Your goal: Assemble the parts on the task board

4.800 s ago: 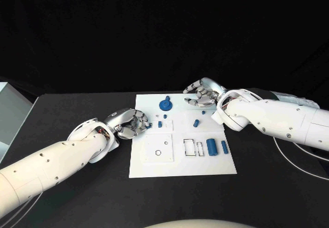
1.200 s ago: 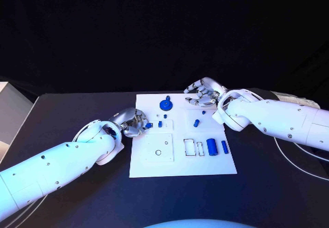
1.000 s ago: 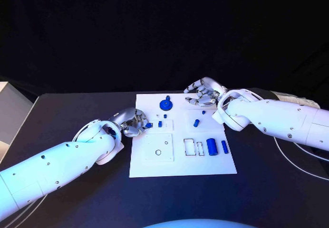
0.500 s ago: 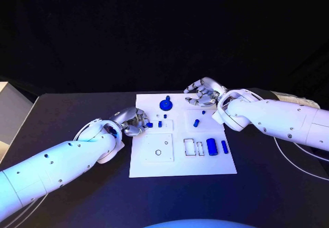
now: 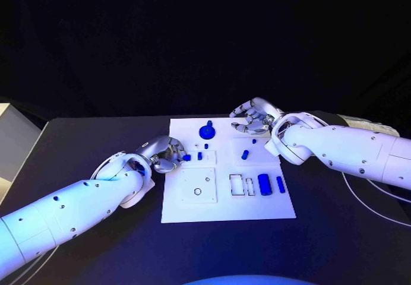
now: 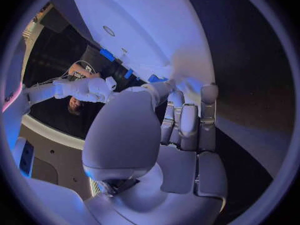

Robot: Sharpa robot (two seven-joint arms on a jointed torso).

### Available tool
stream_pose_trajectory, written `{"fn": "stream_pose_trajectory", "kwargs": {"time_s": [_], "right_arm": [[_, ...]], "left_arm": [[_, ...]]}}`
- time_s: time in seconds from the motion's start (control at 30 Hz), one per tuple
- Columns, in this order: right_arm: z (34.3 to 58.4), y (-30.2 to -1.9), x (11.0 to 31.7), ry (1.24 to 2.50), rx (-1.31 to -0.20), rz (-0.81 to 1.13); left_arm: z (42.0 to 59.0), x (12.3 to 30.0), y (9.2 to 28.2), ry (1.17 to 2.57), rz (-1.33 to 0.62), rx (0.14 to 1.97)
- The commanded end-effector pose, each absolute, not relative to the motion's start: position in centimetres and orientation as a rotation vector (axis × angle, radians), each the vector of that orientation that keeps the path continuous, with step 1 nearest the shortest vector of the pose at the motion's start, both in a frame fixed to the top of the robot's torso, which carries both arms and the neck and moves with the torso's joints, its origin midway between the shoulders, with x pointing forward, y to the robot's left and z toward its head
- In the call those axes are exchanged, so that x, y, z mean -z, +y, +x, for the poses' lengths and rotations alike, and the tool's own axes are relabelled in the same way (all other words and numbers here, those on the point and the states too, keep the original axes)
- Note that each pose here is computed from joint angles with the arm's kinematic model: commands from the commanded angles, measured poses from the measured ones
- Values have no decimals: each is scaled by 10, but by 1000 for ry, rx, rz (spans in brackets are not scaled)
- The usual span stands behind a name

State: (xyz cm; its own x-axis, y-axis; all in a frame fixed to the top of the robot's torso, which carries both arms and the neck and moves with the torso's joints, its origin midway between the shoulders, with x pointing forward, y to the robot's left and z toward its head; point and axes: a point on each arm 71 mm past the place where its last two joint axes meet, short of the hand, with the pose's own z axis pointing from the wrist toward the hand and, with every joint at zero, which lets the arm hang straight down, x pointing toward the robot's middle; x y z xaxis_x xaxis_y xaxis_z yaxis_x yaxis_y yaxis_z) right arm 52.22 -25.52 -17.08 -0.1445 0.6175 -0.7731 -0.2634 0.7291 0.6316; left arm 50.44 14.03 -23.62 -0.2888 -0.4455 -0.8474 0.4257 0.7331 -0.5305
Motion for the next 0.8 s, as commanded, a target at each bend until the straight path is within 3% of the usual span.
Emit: {"fn": "stream_pose_trajectory", "kwargs": {"time_s": [0.03, 0.8], "right_arm": [[522, -254, 170, 1533, -795, 288], [521, -255, 171, 1534, -793, 290]], "left_arm": [[502, 234, 139, 1631, -28, 892], [500, 226, 141, 1653, -42, 893]]}}
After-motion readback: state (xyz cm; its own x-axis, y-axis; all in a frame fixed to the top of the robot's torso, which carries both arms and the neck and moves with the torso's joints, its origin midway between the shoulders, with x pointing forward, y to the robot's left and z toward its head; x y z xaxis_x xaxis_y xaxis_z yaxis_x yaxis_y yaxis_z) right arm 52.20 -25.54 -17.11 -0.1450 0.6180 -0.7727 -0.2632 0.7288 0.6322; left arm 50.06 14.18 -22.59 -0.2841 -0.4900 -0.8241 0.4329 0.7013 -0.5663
